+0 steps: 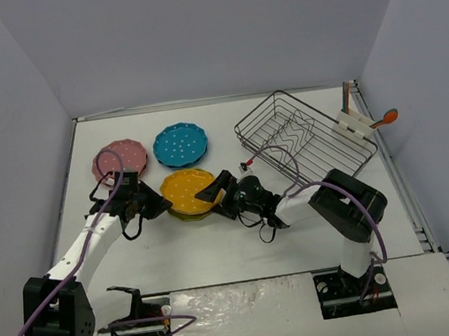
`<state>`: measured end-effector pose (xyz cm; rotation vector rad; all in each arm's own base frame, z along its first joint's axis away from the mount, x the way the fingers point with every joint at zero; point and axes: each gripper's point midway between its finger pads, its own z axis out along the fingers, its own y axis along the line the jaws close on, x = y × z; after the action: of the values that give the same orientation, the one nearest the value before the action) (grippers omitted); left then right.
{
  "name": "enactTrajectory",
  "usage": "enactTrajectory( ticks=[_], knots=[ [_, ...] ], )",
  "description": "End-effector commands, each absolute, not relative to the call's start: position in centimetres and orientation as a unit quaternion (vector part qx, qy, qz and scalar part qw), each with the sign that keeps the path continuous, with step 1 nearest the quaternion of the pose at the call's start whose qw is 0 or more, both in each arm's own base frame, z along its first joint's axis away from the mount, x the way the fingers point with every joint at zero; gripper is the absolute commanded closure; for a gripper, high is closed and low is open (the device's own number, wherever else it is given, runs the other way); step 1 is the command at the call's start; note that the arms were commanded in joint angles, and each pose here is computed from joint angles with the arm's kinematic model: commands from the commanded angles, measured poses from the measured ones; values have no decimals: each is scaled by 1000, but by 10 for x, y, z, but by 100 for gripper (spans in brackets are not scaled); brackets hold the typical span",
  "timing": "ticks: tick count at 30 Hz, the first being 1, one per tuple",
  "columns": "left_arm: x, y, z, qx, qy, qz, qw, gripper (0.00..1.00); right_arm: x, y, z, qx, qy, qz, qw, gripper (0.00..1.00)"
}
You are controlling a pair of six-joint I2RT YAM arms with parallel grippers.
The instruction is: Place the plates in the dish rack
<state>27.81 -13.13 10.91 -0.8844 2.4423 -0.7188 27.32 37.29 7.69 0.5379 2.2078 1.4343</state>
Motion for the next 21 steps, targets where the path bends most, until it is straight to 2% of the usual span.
enactTrajectory(
  ticks=[1, 21],
  knots=[
    [289, -157, 154, -283, 859, -340, 258, 100, 290, 382, 118, 194, 748, 579, 261, 10],
    [264, -163, 132, -282, 863, -349, 231, 100, 304, 388, 98, 219, 745, 570, 270, 19]
  ],
)
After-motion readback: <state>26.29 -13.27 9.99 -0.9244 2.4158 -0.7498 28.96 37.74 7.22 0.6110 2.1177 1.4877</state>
